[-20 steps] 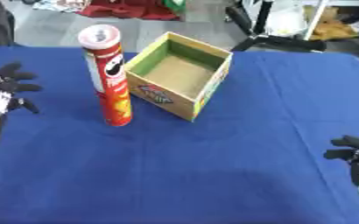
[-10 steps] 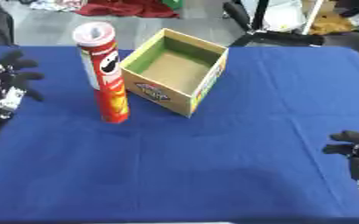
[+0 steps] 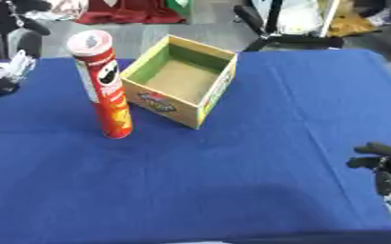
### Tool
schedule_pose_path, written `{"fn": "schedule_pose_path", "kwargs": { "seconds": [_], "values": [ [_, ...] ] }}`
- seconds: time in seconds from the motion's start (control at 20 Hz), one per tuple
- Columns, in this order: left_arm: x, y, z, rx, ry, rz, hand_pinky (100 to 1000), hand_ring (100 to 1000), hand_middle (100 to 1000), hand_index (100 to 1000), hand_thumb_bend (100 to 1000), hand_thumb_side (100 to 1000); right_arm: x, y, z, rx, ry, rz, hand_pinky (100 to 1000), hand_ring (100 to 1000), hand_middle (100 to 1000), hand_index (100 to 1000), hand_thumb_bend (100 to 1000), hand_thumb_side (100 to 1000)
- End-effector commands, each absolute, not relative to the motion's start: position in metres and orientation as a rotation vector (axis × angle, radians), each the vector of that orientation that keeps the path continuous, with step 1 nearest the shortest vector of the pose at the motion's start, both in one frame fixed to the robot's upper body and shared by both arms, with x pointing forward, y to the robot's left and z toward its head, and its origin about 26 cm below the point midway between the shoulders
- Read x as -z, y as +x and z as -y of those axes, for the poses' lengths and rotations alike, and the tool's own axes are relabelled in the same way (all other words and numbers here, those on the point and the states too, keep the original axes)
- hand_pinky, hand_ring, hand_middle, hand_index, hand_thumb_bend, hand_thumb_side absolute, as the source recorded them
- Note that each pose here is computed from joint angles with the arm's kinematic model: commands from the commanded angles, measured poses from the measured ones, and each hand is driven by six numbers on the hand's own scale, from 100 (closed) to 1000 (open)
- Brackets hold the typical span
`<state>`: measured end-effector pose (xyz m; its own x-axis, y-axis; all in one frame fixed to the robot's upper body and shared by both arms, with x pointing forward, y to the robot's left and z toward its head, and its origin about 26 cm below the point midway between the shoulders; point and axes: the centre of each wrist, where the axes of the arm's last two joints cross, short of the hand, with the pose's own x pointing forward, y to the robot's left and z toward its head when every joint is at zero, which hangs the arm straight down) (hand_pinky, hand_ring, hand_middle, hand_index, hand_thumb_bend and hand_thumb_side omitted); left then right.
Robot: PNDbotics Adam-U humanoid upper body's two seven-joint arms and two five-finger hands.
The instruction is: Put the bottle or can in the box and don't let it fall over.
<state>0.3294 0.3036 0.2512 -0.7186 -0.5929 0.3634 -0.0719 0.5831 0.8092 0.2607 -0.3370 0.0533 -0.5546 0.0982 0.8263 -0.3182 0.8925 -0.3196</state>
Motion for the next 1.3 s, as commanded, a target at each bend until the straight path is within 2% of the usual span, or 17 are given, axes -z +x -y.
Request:
{"fn": "schedule_pose_path", "kwargs": {
  "seconds": [0.05, 0.35, 0.5, 0.7, 0.95, 1.3],
  "values": [
    [-0.275, 0.339, -0.318, 1.210, 0.671, 2.074, 771, 878, 881, 1000, 100, 406, -0.060, 0.263, 0.339, -0.585, 0.165, 2.100, 828, 696, 758, 849, 100, 481],
    [-0.318, 0.360, -0.339, 1.382, 0.790, 1.934, 836, 888, 888, 1000, 100, 405, -0.060, 0.266, 0.334, -0.599, 0.203, 2.105, 829, 697, 758, 850, 100, 482],
    [-0.326, 0.373, -0.337, 1.457, 0.779, 1.900, 866, 892, 892, 1000, 100, 430, -0.061, 0.267, 0.334, -0.602, 0.209, 2.105, 829, 697, 758, 850, 100, 482],
    [-0.328, 0.397, -0.320, 1.603, 0.742, 1.840, 915, 903, 903, 1000, 100, 517, -0.061, 0.267, 0.334, -0.600, 0.206, 2.106, 829, 697, 758, 850, 100, 482],
    [-0.325, 0.422, -0.314, 1.742, 0.710, 1.735, 952, 914, 911, 1000, 100, 565, -0.061, 0.266, 0.335, -0.597, 0.199, 2.108, 829, 697, 758, 850, 100, 481],
    [-0.316, 0.432, -0.320, 1.893, 0.704, 1.640, 977, 919, 914, 1000, 100, 600, -0.061, 0.267, 0.335, -0.600, 0.199, 2.108, 829, 697, 758, 850, 100, 481]
  ]
}}
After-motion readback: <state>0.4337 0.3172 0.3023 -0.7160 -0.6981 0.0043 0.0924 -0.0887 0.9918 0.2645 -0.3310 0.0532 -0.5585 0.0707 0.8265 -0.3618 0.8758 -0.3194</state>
